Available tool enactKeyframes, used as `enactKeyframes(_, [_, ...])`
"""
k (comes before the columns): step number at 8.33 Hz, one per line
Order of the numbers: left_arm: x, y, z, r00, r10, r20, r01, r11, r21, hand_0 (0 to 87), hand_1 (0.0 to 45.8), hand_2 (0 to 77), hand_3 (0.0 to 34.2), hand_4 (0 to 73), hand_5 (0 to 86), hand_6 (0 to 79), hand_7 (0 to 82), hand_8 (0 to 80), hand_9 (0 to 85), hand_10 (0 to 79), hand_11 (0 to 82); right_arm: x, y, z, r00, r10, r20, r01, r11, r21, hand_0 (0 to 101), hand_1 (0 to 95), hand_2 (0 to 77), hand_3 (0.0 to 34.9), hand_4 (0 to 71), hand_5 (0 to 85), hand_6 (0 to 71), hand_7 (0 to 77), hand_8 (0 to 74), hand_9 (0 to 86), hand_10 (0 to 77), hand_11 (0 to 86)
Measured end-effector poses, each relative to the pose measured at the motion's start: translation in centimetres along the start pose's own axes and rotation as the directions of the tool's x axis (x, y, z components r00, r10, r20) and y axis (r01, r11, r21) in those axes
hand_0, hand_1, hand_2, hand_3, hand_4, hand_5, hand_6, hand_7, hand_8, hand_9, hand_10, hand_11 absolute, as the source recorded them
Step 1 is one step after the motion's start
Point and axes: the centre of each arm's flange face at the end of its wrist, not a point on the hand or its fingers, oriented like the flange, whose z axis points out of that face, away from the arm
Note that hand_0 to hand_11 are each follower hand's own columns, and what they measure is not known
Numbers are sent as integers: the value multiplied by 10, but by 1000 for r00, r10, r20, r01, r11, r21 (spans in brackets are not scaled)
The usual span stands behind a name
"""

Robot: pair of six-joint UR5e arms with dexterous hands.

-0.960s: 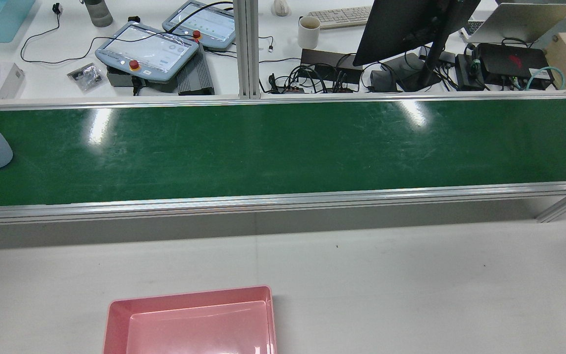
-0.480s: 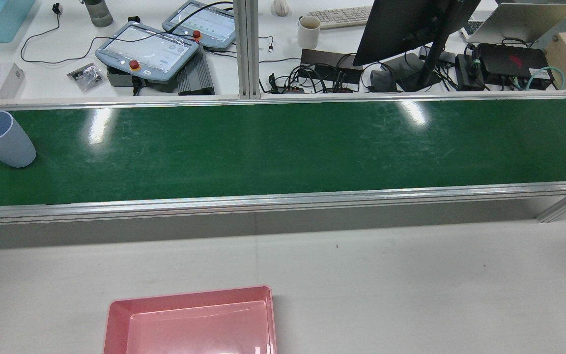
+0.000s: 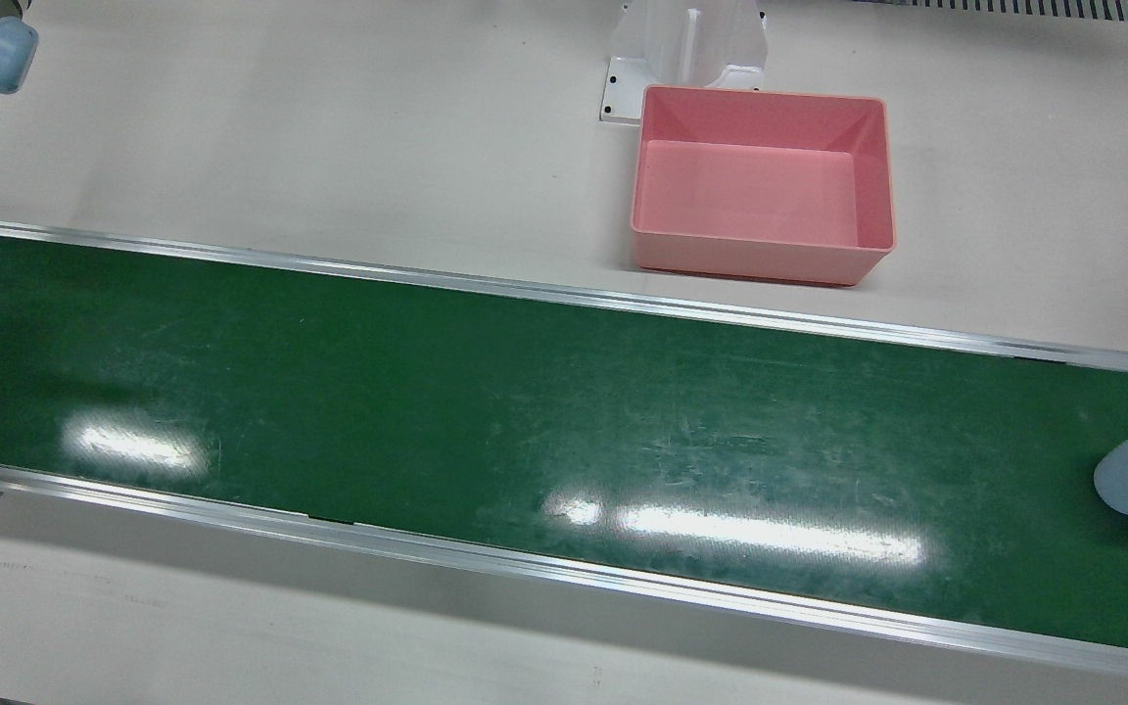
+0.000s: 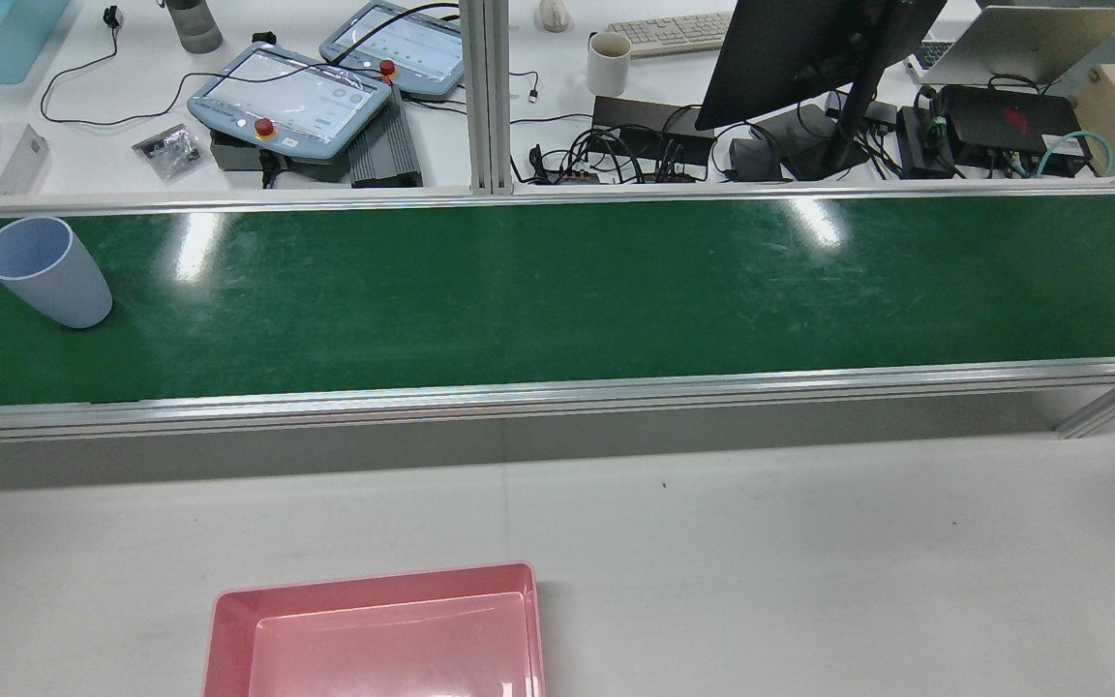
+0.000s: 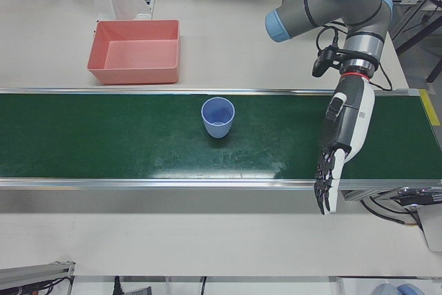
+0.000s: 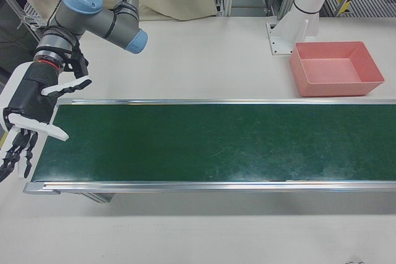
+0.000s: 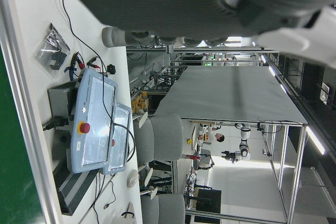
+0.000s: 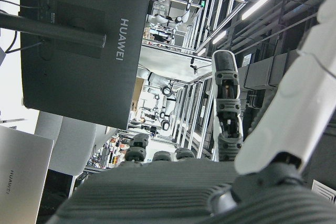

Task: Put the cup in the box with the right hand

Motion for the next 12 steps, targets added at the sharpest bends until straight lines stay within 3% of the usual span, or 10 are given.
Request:
enactKeyframes(3, [0, 0, 0, 1000, 0, 1, 0, 1000, 0, 0, 5, 5, 0, 0, 0, 0, 0, 0, 0, 0, 0, -1, 3, 1, 1000, -2, 0, 2, 1000, -8, 485, 49, 11, 0, 458, 11, 11, 22, 5, 5, 65, 87])
enactKeyframes(5, [0, 0, 0, 1000, 0, 0, 0, 1000, 0, 0, 5, 0, 0, 0, 0, 0, 0, 0, 0, 0, 0, -17, 15, 4, 1000, -12, 25, 13, 1000, -29, 484, 49, 11, 0, 442, 11, 11, 22, 0, 5, 49, 87])
enactKeyframes(7, [0, 0, 0, 1000, 0, 0, 0, 1000, 0, 0, 5, 0, 0, 0, 0, 0, 0, 0, 0, 0, 0, -27, 21, 7, 999, -20, 42, 22, 999, -39, 484, 49, 11, 0, 513, 11, 44, 131, 0, 5, 60, 93])
enactKeyframes(9, [0, 0, 0, 1000, 0, 0, 0, 1000, 0, 0, 5, 0, 0, 0, 0, 0, 0, 0, 0, 0, 0, -10, 21, 9, 1000, -21, 15, 21, 999, -39, 485, 49, 11, 0, 513, 11, 44, 158, 5, 5, 60, 98])
enactKeyframes(12, [0, 0, 0, 1000, 0, 0, 0, 1000, 0, 0, 5, 5, 0, 0, 0, 0, 0, 0, 0, 0, 0, 17, 35, 22, 997, -70, -18, 68, 995, -66, 484, 49, 11, 0, 513, 11, 44, 104, 0, 11, 44, 76])
